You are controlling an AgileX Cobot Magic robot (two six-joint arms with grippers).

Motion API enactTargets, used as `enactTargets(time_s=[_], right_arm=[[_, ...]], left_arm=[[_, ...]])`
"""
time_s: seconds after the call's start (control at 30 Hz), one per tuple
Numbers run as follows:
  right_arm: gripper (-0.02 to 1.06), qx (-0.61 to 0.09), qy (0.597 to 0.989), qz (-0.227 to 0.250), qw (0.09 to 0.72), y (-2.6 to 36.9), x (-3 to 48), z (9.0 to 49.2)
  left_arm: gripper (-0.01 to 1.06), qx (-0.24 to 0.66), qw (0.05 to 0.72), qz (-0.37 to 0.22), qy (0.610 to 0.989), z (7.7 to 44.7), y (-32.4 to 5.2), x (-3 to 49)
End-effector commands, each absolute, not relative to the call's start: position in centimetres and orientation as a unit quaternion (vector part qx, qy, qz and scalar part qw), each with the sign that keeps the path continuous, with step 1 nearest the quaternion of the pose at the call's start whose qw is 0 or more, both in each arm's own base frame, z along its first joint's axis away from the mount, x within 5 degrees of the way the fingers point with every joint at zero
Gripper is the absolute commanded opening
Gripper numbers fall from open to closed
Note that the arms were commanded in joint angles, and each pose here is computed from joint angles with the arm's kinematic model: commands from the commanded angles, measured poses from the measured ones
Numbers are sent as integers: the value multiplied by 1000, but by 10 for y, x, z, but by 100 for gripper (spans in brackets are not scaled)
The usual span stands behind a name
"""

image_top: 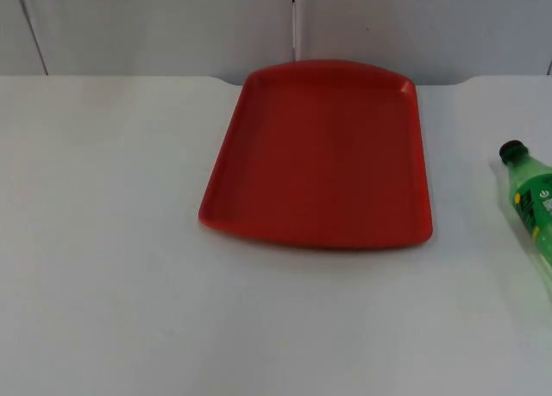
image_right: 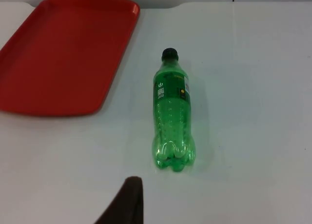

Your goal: Place the bottle upright on the tray.

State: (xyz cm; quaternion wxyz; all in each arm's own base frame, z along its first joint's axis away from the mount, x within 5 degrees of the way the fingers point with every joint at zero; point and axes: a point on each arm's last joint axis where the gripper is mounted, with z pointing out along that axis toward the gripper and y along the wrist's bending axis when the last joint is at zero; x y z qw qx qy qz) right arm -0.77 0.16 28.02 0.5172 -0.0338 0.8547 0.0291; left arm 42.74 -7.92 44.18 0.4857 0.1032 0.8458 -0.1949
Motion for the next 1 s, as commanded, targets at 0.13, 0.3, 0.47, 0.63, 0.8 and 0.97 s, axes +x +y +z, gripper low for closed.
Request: enactTargets(time_s=[0.13,0.3,0.47,0.63,0.8,0.97], right_arm=[[102,-33,852,27,522,2,-8,281],[102,-33,852,27,522,2,-8,281],[102,-33,852,27,522,2,-8,281],[102,-33,852,27,522,2,-8,281],[102,-33,852,27,522,2,-8,281],[102,-33,852,27,522,2,-8,281]], left_arm=[[0,110,558,-228,790,475,-81,382],[0,109,601,-205,765,474,-73,354],[0,44,646,-183,740,448,-60,337],[0,-33,667,-158,728,420,-46,330],[0,-47,656,-132,741,397,-41,330],[0,50,674,-65,735,397,-58,326]])
